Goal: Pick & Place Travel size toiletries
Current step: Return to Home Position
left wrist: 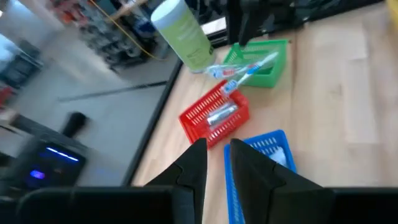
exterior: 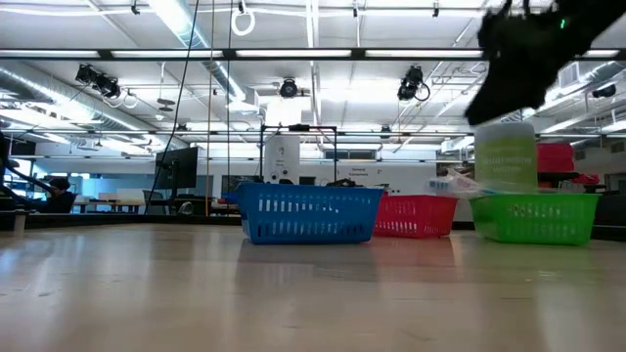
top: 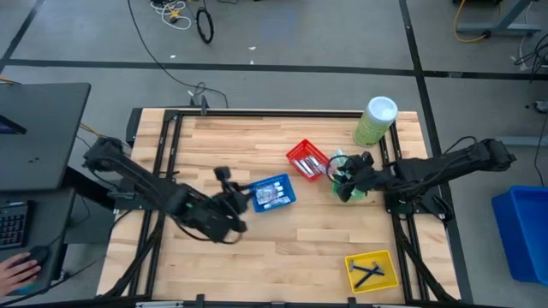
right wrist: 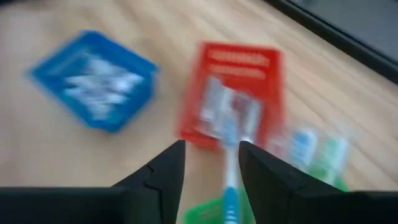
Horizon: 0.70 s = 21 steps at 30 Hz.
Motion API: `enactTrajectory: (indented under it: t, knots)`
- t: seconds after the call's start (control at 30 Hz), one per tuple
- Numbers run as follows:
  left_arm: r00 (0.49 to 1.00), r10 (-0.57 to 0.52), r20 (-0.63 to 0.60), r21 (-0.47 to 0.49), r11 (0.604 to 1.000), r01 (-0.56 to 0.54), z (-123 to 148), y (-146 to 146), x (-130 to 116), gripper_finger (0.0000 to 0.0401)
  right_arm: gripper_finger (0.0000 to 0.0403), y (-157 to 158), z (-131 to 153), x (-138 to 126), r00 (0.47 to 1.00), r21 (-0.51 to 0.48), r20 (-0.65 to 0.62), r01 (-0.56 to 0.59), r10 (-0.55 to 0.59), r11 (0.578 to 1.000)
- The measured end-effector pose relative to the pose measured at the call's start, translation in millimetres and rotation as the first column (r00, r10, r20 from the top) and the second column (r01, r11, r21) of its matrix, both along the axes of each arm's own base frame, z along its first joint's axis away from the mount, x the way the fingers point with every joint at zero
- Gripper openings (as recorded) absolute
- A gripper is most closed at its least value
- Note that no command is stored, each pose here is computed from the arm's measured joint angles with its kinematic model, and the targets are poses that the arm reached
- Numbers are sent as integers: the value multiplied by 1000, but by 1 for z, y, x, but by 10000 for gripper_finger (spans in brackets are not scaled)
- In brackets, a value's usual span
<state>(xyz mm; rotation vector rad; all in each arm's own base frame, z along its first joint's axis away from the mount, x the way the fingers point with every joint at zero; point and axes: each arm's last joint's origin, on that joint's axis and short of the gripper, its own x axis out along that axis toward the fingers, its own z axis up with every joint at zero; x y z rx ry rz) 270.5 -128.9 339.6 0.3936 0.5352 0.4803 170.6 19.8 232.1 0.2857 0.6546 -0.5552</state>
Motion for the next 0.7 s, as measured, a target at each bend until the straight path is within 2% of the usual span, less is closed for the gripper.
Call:
enactTrajectory:
  t: [0.13,0.23,0.33,0.43,0.53,0.63,0.7]
  knots:
    - [999,-42,23,-120,992,45,30,20,-40,72,145,4,44,-3,966,-26,71,-246,247,969]
    - [996,-64,54,-188,979,73,43,37,-71,67,138,3,74,-13,926,-109,164,-325,339,940]
    - [991,-87,101,-228,968,108,41,51,-99,64,131,2,87,-29,879,-216,197,-392,433,894]
    - [978,-100,181,-259,955,145,28,64,-124,62,123,4,85,-42,769,-264,255,-528,586,807]
    - [960,-136,245,-275,940,203,6,74,-143,61,113,8,78,-51,601,-330,322,-653,732,681]
    - [932,-168,322,-272,926,261,-17,81,-156,61,103,10,70,-59,458,-414,375,-696,806,588]
    - [907,-173,383,-263,921,287,-30,86,-164,61,97,10,64,-64,404,-459,389,-695,828,554]
